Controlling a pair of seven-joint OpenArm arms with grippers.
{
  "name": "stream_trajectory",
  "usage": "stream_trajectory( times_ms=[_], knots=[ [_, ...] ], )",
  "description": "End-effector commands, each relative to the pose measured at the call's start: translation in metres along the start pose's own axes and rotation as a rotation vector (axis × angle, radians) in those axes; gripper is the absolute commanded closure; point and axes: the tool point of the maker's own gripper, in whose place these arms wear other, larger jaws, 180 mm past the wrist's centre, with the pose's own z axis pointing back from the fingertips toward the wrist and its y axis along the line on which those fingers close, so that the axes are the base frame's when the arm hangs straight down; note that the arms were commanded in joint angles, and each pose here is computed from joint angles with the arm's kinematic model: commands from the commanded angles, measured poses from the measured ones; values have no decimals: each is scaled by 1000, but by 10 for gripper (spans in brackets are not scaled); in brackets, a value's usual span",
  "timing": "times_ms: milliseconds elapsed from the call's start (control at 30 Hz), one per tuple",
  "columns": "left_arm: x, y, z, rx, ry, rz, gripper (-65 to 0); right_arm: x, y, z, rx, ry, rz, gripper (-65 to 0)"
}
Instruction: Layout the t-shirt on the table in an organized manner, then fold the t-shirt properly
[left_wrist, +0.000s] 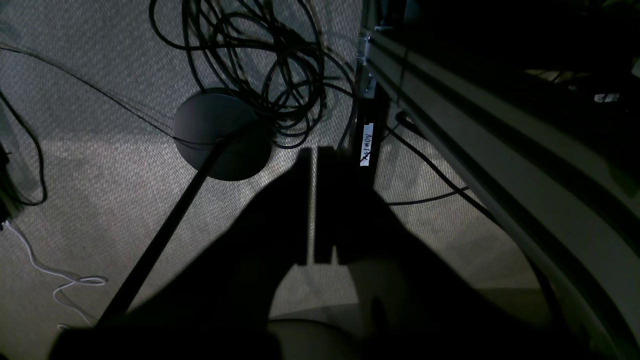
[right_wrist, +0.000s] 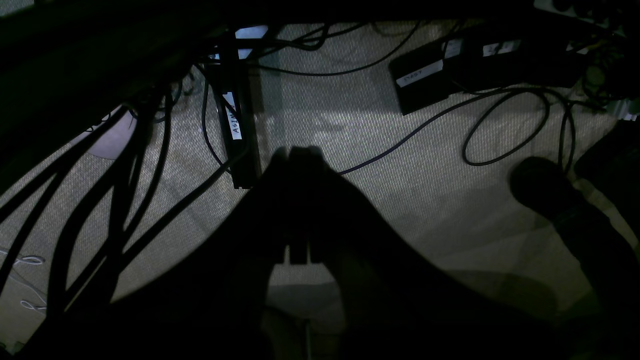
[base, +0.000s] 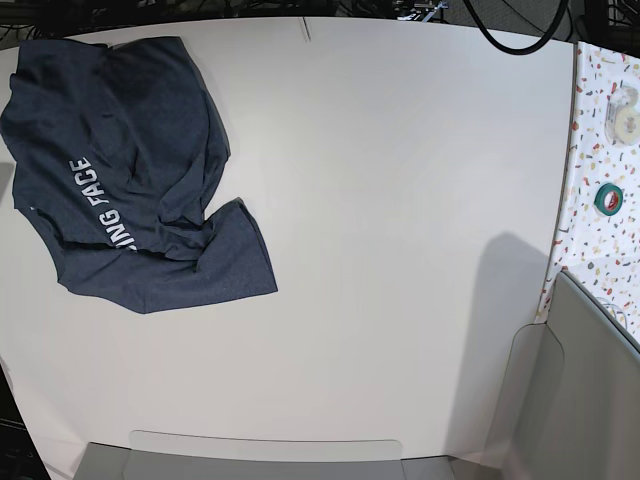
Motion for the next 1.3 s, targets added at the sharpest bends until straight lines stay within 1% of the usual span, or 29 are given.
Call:
stream_trajectory(
  times_ms=[0, 1267],
  knots=[
    [0, 1, 0, 4, -5, 4, -1, -2, 3, 0, 4, -1, -2, -3],
    [0, 1, 0, 4, -5, 2, -1, 1, 2, 0, 3, -6, -10, -2]
  ],
)
